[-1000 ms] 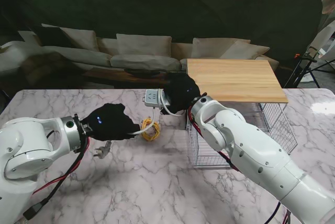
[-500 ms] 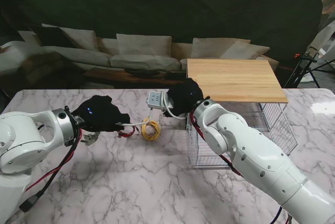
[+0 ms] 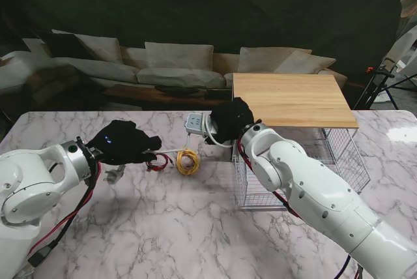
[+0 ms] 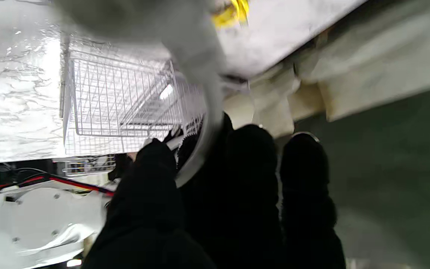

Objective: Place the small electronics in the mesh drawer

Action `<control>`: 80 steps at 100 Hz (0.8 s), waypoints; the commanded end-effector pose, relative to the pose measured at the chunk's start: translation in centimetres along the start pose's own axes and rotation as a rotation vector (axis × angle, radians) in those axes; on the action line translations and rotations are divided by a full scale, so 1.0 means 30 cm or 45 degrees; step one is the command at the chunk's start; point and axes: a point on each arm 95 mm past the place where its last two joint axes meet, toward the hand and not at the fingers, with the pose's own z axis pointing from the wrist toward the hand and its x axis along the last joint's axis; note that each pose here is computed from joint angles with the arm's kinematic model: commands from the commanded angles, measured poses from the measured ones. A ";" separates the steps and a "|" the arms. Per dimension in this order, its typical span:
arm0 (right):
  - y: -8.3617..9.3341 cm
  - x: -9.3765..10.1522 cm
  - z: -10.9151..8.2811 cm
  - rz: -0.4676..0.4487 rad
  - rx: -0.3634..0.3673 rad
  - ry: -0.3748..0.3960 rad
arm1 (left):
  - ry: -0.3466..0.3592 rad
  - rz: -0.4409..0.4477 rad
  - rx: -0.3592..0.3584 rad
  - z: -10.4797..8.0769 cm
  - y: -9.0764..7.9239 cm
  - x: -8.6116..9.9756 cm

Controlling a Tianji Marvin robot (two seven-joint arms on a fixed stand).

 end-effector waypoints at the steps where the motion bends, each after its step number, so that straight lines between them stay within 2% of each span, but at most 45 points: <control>1: -0.007 0.001 0.008 -0.018 0.016 0.006 | 0.004 0.036 -0.020 0.003 -0.023 0.008; 18: -0.021 0.031 0.017 -0.045 0.045 0.057 | 0.007 0.141 0.017 0.024 -0.085 0.017; 35: -0.025 0.067 0.016 -0.050 0.061 0.131 | -0.001 0.163 0.047 0.076 -0.140 0.008; 56: -0.020 0.118 -0.008 -0.033 0.056 0.235 | -0.004 0.115 0.017 0.155 -0.186 -0.023; 80: 0.007 0.183 -0.054 0.030 0.013 0.356 | 0.004 0.004 -0.034 0.237 -0.202 -0.057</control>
